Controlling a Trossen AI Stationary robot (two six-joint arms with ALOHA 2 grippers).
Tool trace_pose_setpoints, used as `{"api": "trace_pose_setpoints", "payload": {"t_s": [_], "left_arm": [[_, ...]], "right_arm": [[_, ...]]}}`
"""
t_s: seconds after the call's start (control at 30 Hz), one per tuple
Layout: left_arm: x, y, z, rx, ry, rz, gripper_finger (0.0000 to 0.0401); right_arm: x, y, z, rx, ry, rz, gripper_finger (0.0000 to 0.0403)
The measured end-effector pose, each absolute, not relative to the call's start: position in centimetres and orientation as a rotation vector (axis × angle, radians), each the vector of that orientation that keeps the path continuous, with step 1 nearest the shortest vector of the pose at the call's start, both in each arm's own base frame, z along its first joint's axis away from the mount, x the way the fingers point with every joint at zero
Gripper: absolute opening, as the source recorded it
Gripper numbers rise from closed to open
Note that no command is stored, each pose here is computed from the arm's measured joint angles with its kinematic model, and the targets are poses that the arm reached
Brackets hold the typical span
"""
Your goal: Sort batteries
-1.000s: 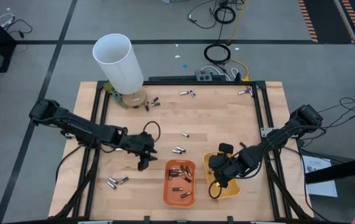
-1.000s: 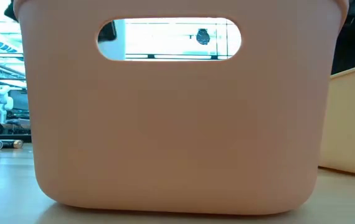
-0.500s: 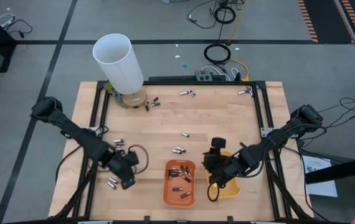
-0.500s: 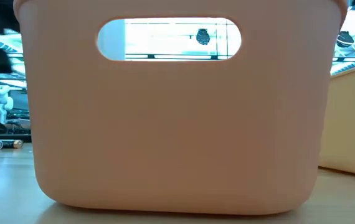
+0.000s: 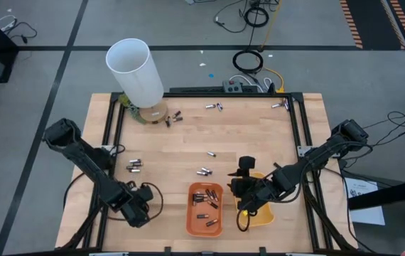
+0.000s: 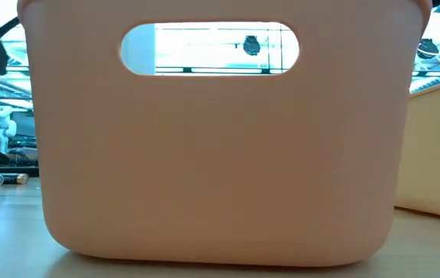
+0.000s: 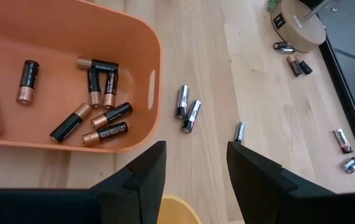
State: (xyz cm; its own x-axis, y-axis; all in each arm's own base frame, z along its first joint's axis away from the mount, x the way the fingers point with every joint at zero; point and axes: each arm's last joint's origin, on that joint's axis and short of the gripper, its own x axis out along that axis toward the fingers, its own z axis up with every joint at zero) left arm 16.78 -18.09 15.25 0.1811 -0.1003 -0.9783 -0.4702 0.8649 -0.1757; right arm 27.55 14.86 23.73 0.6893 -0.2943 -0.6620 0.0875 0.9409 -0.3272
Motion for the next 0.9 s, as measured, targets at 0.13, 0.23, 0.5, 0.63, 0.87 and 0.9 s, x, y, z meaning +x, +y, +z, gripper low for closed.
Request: {"api": "trace_pose_setpoints", "payload": {"t_s": [0.13,0.23,0.5,0.63,0.87,0.9], "left_arm": [[16.6,-18.5,14.4,-0.486,1.403,0.303,0.0177],[16.7,-18.6,14.0,-0.471,1.413,0.317,0.0177],[16.7,-18.7,13.3,-0.438,1.435,0.337,0.0177],[16.7,-18.7,13.2,-0.437,1.436,0.338,0.0175],[16.7,-18.5,13.1,-0.428,1.430,0.352,0.0128],[16.7,-18.5,13.1,-0.424,1.422,0.356,0.0117]], "right_arm": [[27.5,14.9,23.7,-0.281,0.785,-0.216,0.0160],[27.4,14.8,23.7,-0.291,0.797,-0.217,0.0160],[27.3,14.7,23.5,-0.335,0.816,-0.214,0.0160],[27.3,14.5,23.6,-0.380,0.803,-0.241,0.0160],[27.7,14.2,23.8,-0.389,0.765,-0.280,0.0160],[27.9,14.1,23.8,-0.382,0.762,-0.281,0.0160]]}}
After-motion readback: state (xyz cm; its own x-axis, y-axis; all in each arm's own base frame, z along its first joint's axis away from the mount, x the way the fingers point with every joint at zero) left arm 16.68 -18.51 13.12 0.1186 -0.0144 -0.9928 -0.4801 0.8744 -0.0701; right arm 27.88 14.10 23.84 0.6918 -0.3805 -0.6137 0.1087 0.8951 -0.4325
